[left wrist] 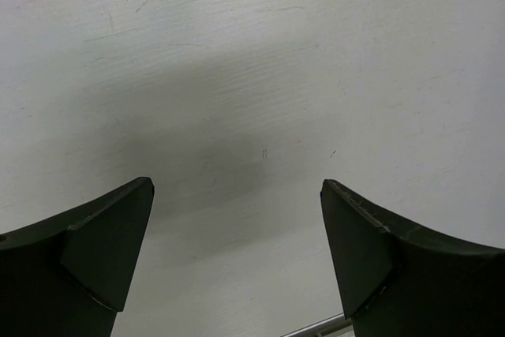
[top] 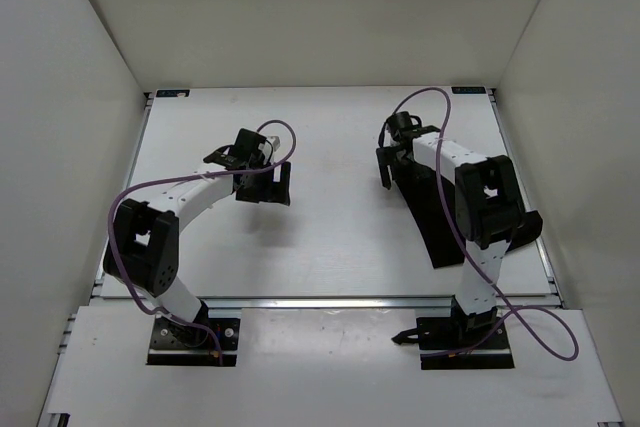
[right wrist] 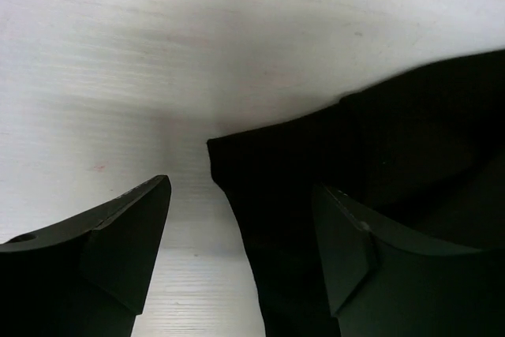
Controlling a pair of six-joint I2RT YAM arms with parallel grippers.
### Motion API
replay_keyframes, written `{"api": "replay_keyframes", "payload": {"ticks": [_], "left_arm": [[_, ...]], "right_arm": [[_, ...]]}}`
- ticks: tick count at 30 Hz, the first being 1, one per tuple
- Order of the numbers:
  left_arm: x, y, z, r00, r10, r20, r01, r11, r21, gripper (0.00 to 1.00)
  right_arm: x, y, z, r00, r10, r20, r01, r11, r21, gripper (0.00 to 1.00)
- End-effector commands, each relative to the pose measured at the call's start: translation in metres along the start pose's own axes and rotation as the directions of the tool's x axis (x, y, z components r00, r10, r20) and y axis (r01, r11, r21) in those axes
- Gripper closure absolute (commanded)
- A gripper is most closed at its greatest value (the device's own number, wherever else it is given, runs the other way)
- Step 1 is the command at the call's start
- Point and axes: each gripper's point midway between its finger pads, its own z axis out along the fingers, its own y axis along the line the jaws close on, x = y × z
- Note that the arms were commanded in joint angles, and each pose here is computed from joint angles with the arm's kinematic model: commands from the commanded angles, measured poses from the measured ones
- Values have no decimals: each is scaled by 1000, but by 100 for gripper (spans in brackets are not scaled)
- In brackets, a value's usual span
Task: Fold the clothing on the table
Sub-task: Flatten the skirt out
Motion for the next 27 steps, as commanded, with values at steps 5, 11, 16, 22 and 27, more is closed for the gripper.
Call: {"api": "replay_keyframes", "payload": {"ticks": [5, 11, 16, 22, 27], "left_arm": [[-6, -3, -15, 999, 28, 41, -29, 1000, 11, 1], [-4, 2, -18, 999, 38, 31, -38, 999, -9, 2], [-9, 3, -21, 999, 25, 39, -25, 1000, -7, 1], [-20, 9, -31, 997, -1, 83, 2, 1000, -3, 1], [-39, 33, -57, 986, -62, 156, 70, 997, -46, 1]], "right_arm": [[2, -26, 2, 996, 73, 41, -74, 997, 27, 42], [-6, -32, 16, 997, 59, 43, -60, 998, 29, 94], [-19, -27, 21, 998, 22, 63, -21, 1000, -2, 100], [-84, 63, -39, 976, -51, 212, 104, 962, -251, 100], [-141, 172, -153, 896, -88, 436, 302, 840, -450, 100]]}}
